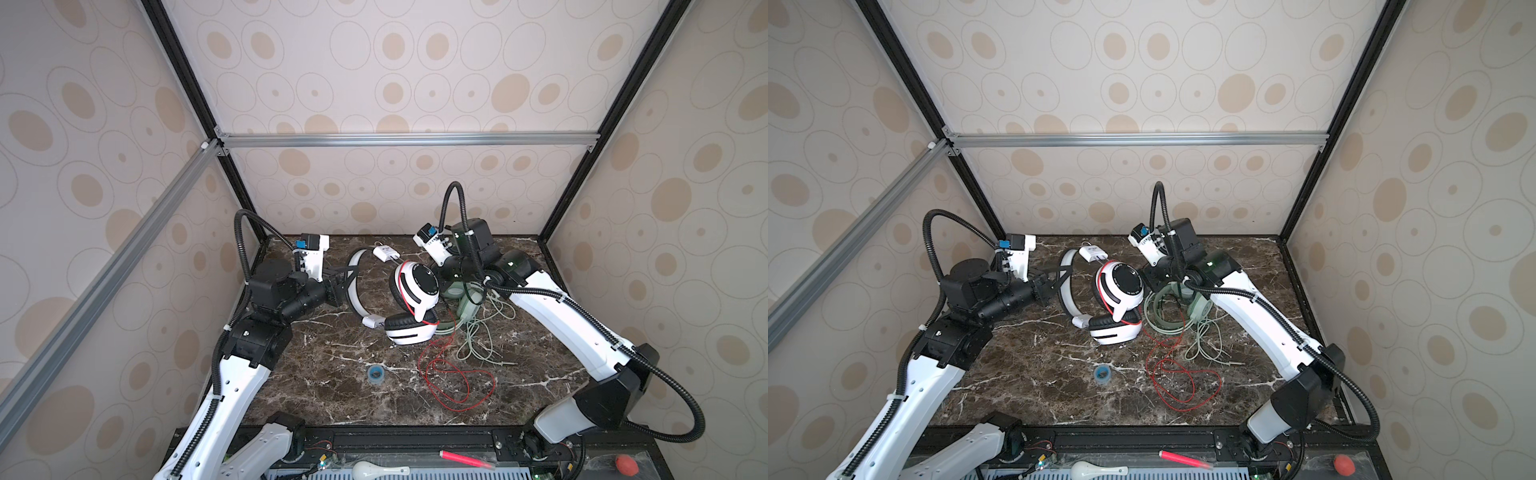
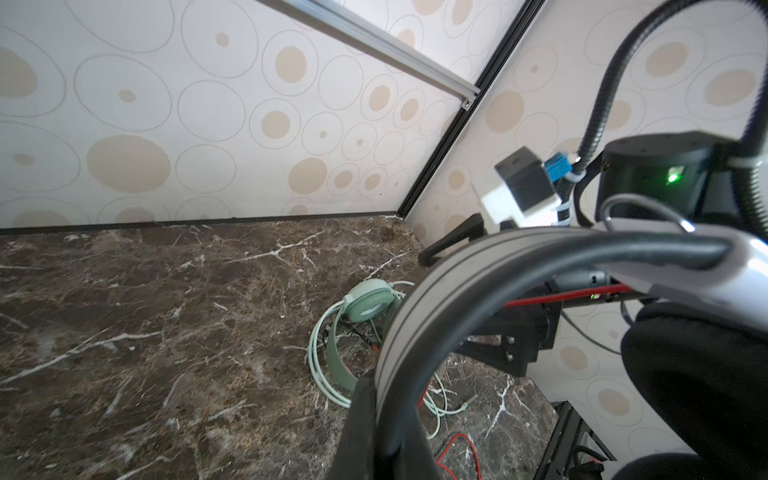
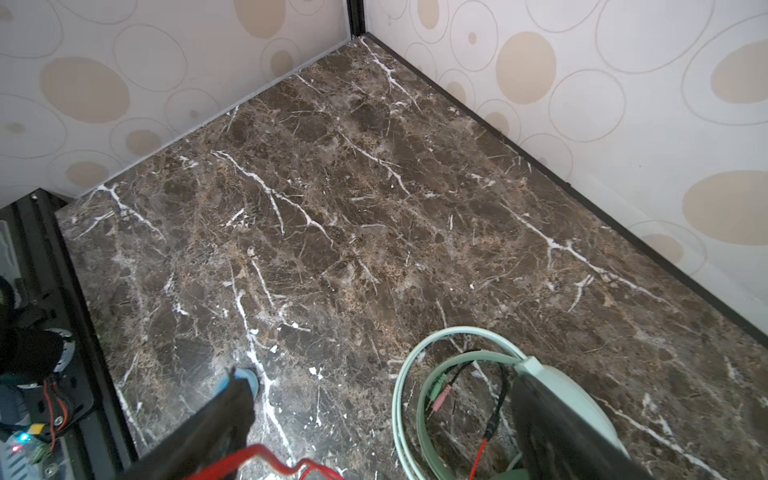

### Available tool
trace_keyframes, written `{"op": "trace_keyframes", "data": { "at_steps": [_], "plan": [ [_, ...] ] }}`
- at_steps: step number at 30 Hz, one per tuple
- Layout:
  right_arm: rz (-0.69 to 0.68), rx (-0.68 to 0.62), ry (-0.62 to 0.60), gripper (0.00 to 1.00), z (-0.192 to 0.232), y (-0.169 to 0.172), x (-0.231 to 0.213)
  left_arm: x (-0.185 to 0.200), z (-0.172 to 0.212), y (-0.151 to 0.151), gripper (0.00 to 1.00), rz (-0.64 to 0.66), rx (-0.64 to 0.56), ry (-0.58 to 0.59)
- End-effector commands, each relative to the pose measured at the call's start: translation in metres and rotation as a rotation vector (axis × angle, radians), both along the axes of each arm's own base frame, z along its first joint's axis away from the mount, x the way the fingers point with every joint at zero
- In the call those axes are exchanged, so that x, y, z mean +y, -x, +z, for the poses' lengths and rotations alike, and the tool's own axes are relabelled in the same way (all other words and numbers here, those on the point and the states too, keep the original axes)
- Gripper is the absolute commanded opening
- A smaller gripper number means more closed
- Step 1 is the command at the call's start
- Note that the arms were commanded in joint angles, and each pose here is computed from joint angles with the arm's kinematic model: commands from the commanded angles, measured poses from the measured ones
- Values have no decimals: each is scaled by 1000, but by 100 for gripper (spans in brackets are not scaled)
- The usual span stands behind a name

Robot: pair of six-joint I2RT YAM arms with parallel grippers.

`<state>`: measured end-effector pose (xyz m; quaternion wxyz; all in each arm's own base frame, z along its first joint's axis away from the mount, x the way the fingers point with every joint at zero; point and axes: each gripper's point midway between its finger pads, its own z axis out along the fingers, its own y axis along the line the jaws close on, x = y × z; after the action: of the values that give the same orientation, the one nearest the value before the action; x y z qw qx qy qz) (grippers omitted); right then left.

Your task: Wrap the headphones

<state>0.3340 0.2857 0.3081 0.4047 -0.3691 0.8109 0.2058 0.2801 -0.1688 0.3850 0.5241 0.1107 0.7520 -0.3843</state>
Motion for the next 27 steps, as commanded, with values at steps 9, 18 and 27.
{"op": "trace_keyframes", "data": {
  "at_steps": [9,18,27],
  "plan": [
    [65,-2,-336,98,-3,15,26,-2,92,4,0,-9,-140,142],
    [46,60,-409,82,-33,10,34,7,106,-5,0,64,-147,186],
    [35,165,-494,75,-69,3,49,19,113,-18,0,157,-143,241]
  ]
}}
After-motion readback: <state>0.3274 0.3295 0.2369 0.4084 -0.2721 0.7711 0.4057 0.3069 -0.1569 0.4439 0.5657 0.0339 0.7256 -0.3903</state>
